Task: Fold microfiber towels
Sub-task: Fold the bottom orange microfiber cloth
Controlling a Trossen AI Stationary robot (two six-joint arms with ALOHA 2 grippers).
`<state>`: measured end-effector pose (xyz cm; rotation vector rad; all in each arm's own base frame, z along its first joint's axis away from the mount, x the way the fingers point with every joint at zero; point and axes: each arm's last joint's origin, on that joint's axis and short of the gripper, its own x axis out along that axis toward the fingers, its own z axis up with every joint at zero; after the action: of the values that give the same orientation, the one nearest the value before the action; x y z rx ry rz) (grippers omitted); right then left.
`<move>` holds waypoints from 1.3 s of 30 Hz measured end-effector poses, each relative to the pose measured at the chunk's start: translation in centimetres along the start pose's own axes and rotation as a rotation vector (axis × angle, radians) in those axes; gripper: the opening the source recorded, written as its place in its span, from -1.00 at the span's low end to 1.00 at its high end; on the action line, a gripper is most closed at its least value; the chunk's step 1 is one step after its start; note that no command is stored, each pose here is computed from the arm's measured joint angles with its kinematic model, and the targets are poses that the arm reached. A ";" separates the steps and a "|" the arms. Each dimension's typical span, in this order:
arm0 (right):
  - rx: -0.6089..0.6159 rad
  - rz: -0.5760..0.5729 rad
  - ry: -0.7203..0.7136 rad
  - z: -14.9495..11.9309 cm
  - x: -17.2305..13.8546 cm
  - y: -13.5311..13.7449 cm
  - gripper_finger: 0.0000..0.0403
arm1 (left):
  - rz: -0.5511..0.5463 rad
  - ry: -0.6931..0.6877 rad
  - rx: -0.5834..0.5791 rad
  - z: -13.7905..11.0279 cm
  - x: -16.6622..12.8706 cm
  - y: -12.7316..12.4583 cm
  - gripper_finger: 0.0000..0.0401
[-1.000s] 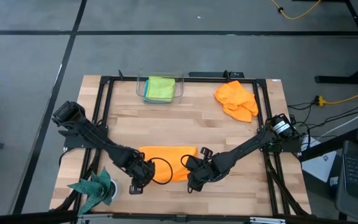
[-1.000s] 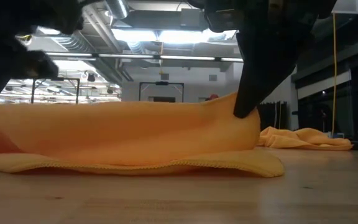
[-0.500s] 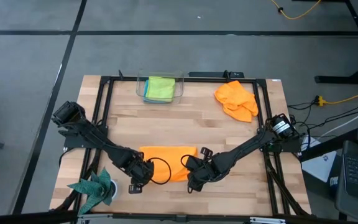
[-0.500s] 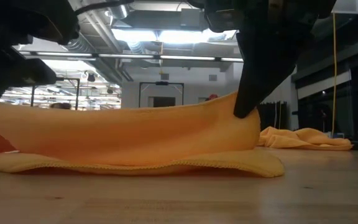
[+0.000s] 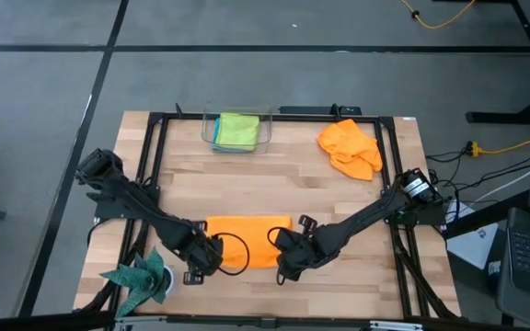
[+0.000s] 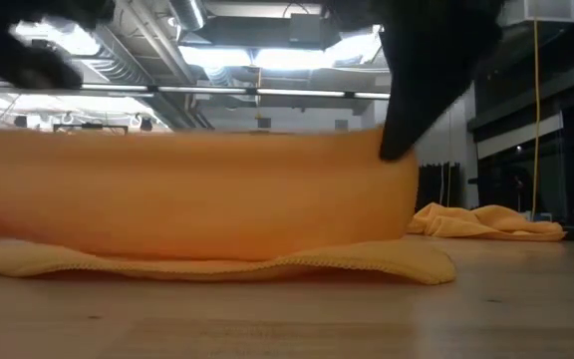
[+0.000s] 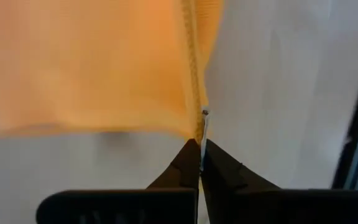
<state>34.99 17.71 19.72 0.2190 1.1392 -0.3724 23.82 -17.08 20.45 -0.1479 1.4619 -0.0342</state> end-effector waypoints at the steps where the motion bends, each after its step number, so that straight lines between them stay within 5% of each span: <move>1: -0.010 -0.029 0.001 0.3 -0.5 -0.2 -1.00 | 0.033 0.006 0.004 0.0 -0.9 0.2 -1.00; 10: -0.089 -0.349 -0.120 5.1 -3.4 -4.0 -1.00 | 0.500 -0.065 -0.050 1.0 -8.0 4.5 -1.00; 21: -0.102 -0.620 -0.063 8.1 0.8 -11.7 -1.00 | 0.686 0.037 -0.069 2.3 -3.8 12.0 -1.00; 29: -0.051 -0.489 -0.098 9.4 3.5 -13.3 -1.00 | 0.669 0.046 -0.115 2.8 -3.0 14.1 -1.00; 39: -0.089 -0.375 -0.069 7.5 2.8 -10.0 -1.00 | 0.491 0.032 -0.148 2.1 -2.4 10.7 -1.00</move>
<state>38.38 5.35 20.37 -0.0886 1.1251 -0.6539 24.90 -6.05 21.75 0.0947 1.4984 0.4735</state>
